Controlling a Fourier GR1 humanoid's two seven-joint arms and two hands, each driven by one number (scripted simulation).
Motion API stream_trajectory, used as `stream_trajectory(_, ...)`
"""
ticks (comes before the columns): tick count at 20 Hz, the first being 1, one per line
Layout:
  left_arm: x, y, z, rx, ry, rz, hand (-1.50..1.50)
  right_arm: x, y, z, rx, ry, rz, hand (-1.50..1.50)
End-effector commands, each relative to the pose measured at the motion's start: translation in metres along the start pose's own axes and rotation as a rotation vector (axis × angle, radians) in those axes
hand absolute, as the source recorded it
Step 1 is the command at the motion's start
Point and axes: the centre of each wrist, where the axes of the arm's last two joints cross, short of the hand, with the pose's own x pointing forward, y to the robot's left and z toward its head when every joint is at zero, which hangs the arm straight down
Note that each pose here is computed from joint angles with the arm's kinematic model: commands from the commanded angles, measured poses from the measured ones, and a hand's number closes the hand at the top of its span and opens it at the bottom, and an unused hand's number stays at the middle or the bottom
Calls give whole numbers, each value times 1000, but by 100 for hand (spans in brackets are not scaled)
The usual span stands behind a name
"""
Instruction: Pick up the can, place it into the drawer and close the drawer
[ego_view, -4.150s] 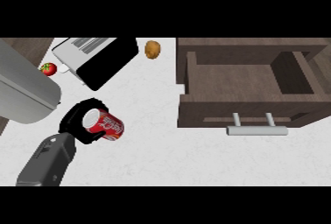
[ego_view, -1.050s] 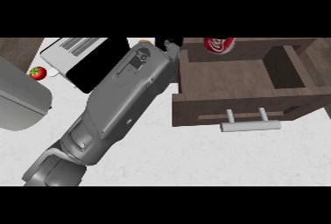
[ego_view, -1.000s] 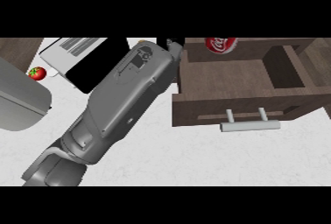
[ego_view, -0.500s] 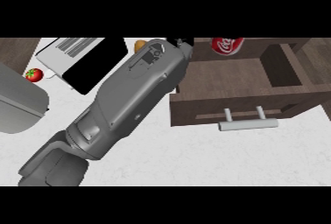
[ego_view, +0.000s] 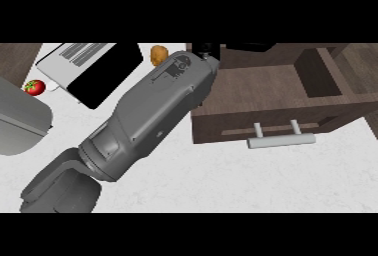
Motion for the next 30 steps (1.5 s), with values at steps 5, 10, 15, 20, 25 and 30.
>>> stream_trajectory(5,-22,8,0,61,30,-33,-150,-5,-3,-2,5,9,-4,-150)
stream_trajectory(10,-20,5,0,83,28,-29,-150,-6,-2,-9,2,-10,5,-150)
stream_trajectory(15,-17,3,-2,87,6,-25,-150,-2,2,-4,2,-18,-11,-150)
stream_trajectory(20,-14,0,0,86,-23,5,-150,22,2,-5,38,-136,185,-150)
stream_trajectory(25,-12,-3,4,77,-38,40,-150,35,20,-17,134,-241,322,-150)
stream_trajectory(30,-2,-9,4,75,-86,52,-150,42,38,-27,181,-309,424,-150)
